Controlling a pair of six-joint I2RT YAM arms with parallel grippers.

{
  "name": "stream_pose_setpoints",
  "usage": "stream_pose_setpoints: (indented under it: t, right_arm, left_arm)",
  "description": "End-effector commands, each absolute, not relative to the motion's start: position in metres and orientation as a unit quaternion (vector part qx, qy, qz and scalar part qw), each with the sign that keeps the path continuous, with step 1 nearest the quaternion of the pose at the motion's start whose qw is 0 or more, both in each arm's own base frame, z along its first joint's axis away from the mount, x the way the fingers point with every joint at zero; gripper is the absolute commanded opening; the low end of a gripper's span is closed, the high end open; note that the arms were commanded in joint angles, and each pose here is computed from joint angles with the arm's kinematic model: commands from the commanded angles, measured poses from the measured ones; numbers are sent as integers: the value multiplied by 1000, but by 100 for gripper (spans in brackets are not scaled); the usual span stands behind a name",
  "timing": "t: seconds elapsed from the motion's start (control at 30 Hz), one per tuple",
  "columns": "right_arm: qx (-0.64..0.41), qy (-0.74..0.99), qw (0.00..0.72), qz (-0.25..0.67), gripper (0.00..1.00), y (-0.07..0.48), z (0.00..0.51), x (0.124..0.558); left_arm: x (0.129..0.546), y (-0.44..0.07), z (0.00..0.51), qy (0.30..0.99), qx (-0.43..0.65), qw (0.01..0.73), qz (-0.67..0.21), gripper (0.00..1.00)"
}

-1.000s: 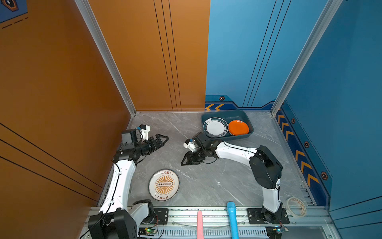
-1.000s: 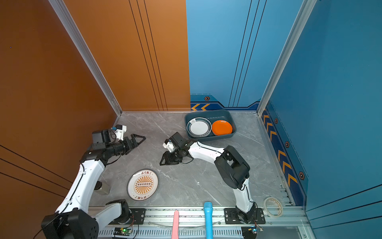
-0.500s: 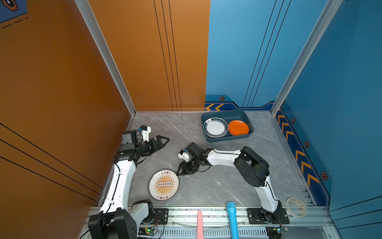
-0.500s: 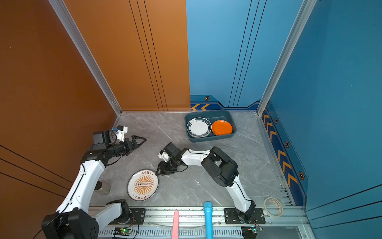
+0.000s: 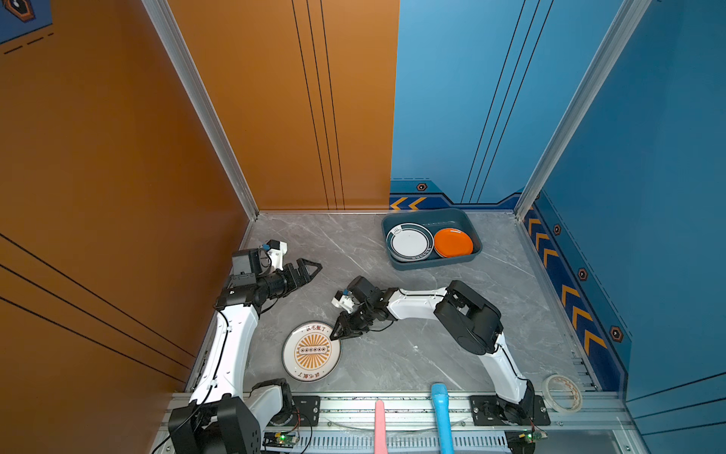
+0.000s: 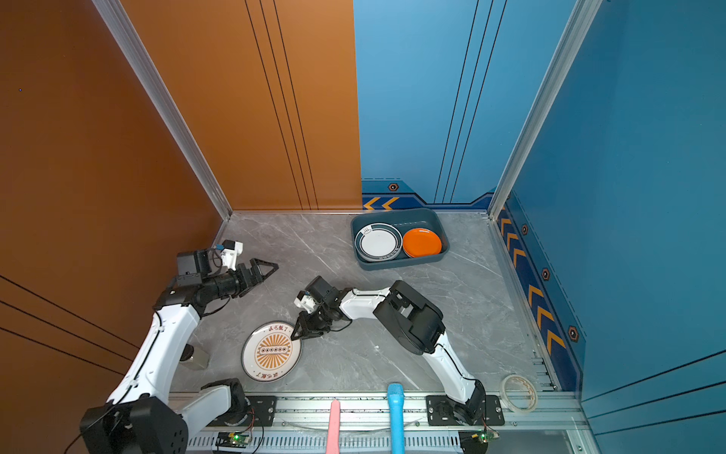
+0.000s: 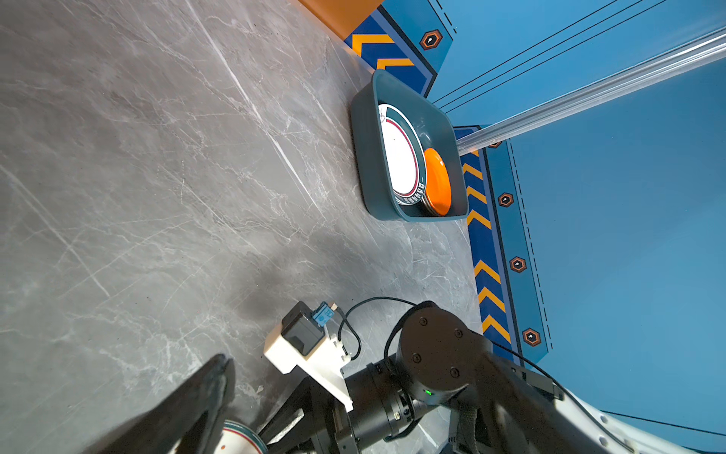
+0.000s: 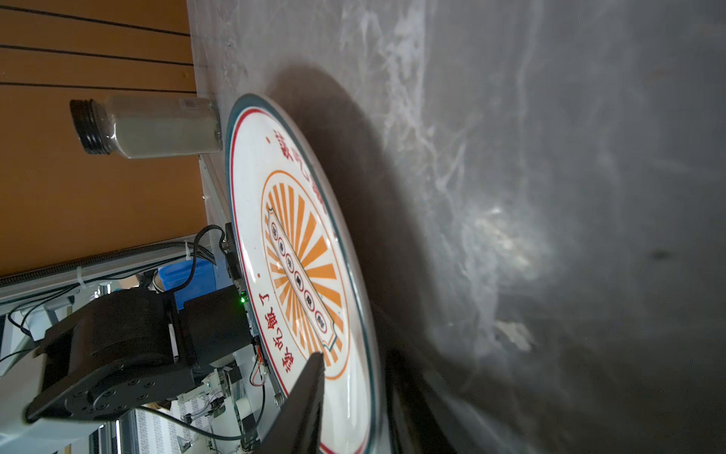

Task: Place the plates into the plastic bin on the countertop
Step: 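Move the right gripper out of the bin to the white sunburst plate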

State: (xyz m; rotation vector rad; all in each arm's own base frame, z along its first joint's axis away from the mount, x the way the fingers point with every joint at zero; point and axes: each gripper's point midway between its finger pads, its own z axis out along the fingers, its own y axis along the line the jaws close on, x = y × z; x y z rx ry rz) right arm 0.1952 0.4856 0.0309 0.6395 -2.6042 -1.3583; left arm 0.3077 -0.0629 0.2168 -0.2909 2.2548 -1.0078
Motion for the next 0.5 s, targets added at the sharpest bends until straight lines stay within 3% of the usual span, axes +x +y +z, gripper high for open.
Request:
stream_pose_setpoints:
  t: [0.0,0.33,0.47]
  right_arm:
    - [197,-880,93,-422,23,480,-1,186]
    - [192,-879,89,-427,0,477,3,188]
    - [187,-880,79,-429,0,467,12,195]
  left_arm:
    - [301,-65,216,858,-100,320,-390,98]
    - [301,-65,219,856,-99,321,-393,98]
    - [301,-65,218,857,-99,318,-393,98]
